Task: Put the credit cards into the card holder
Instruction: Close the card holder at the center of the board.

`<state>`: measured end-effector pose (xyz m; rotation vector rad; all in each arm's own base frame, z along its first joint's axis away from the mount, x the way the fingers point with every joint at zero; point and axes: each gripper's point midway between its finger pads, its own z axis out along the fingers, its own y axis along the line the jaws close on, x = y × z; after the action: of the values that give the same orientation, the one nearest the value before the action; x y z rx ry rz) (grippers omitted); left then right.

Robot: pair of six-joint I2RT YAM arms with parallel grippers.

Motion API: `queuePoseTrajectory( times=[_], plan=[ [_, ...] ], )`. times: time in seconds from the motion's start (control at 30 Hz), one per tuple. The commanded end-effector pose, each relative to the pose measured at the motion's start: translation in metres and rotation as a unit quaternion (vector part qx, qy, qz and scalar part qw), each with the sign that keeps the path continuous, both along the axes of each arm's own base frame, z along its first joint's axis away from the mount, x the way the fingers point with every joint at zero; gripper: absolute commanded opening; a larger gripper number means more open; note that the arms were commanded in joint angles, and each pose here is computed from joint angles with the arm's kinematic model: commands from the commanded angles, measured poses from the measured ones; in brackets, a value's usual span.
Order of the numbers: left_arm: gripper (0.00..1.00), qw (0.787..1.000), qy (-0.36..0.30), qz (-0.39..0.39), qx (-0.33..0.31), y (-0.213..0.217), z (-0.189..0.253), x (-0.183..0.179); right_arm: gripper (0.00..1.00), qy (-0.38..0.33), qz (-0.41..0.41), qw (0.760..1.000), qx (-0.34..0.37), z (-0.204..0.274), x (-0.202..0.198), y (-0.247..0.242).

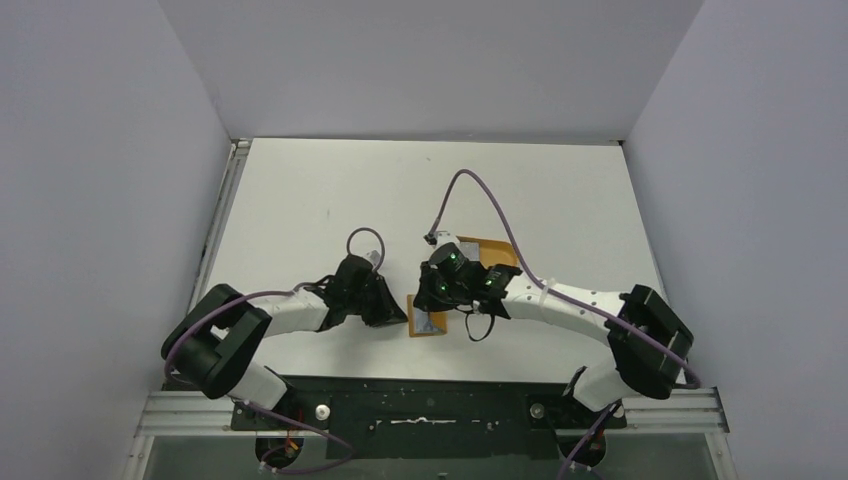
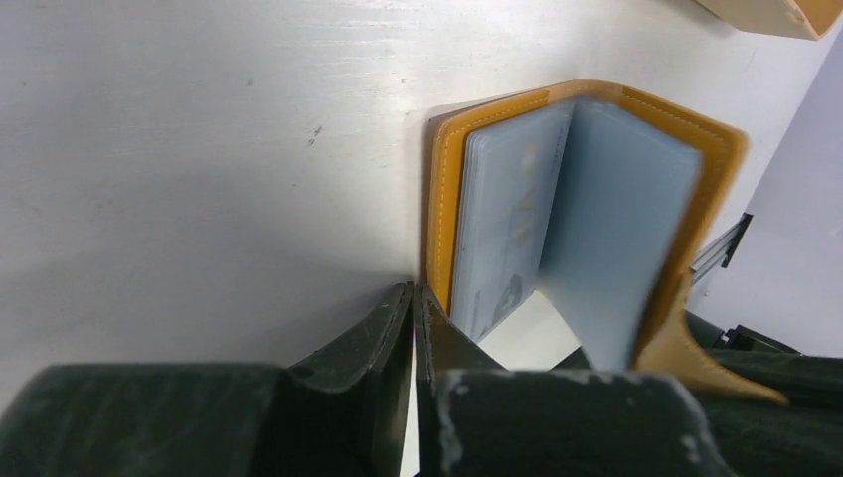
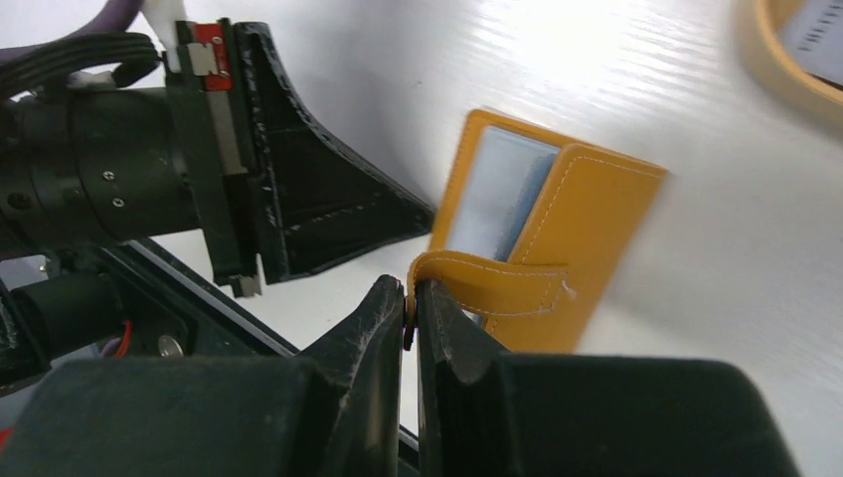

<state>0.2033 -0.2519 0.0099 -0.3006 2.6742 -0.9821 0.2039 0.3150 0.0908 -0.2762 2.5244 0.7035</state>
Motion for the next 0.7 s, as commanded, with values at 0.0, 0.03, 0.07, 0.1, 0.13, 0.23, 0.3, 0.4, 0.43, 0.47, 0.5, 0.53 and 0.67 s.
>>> queuePoseTrajectory(
  times=[0.0,0.03,0.07,0.1,0.13,0.23,0.3,0.4,0.43,0.47,0.5,0.53,0.67],
  plan=[
    [0.04,0.997,0.035,-0.005,0.069,0.023,-0.032,-0.019,0.00,-0.017,0.028,0.997,0.072,0.023,0.010,0.047],
    [0.05,0.997,0.035,-0.003,0.072,0.025,-0.032,-0.020,0.00,-0.016,0.032,0.996,0.076,0.022,0.010,0.051],
    [0.06,0.996,0.035,0.002,0.077,0.028,-0.032,-0.020,0.00,-0.015,0.036,0.996,0.079,0.021,0.010,0.055],
    [0.08,0.996,0.034,0.008,0.083,0.032,-0.032,-0.020,0.00,-0.013,0.040,0.996,0.082,0.020,0.009,0.059],
    [0.10,0.995,0.035,0.013,0.091,0.037,-0.033,-0.022,0.00,-0.010,0.042,0.996,0.083,0.018,0.009,0.061],
    [0.20,0.993,0.034,0.028,0.111,0.051,-0.032,-0.026,0.00,-0.003,0.044,0.996,0.079,0.009,0.009,0.065],
    [0.29,0.992,0.030,0.035,0.120,0.058,-0.030,-0.026,0.00,0.000,0.044,0.996,0.076,0.005,0.009,0.066],
    [0.41,0.989,0.024,0.047,0.136,0.069,-0.025,-0.027,0.00,0.004,0.046,0.996,0.074,0.000,0.010,0.069],
    [0.44,0.988,0.024,0.050,0.141,0.072,-0.022,-0.029,0.00,0.005,0.048,0.996,0.073,-0.001,0.010,0.070],
    [0.47,0.988,0.023,0.054,0.146,0.076,-0.021,-0.029,0.00,0.006,0.048,0.996,0.072,-0.003,0.011,0.071],
    [0.49,0.987,0.020,0.060,0.150,0.079,-0.019,-0.029,0.00,0.008,0.049,0.996,0.070,-0.005,0.010,0.072],
    [0.51,0.986,0.018,0.065,0.154,0.082,-0.017,-0.030,0.00,0.010,0.050,0.996,0.069,-0.008,0.010,0.073],
    [0.54,0.983,0.008,0.084,0.162,0.094,-0.009,-0.033,0.00,0.022,0.064,0.995,0.070,-0.014,0.008,0.081]
  ],
)
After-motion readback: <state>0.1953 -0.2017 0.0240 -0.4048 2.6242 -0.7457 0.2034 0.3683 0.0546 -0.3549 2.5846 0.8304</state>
